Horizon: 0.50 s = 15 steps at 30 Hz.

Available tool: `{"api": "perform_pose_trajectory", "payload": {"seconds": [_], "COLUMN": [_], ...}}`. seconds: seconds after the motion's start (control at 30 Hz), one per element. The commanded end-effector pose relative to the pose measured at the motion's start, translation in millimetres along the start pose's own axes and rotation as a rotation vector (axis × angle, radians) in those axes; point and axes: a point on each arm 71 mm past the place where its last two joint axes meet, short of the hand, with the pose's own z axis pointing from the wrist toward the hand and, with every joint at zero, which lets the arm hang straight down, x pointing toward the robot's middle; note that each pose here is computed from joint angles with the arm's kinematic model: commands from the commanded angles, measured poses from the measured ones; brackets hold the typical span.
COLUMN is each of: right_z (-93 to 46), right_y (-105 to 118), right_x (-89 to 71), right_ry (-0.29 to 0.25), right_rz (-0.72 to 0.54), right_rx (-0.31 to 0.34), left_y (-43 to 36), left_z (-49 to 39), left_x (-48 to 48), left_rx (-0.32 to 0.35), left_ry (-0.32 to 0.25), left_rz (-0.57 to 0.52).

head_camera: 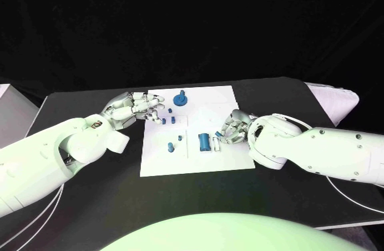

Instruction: Assemble the parts on the task board

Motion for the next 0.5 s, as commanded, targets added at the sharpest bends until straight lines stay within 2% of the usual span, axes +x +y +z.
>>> {"api": "perform_pose_trajectory", "payload": {"seconds": [0.03, 0.23, 0.5], "right_z": [1.6, 2.7, 5.0], "right_y": [-1.0, 0.5, 1.6], "right_x": [6.2, 11.7, 12.5], "right_ry": [0.050, 0.072, 0.062], "right_rz": [-0.005, -0.029, -0.057], "right_rx": [0.013, 0.021, 0.029], "left_y": [-0.2, -0.1, 0.1], "left_z": [0.2, 0.1, 0.0], "left_x": [2.2, 2.4, 2.8], "left_rx": [0.004, 0.002, -0.002], "left_ry": [0.022, 0.025, 0.029], "left_rz": [-0.005, -0.004, -0.002]}}
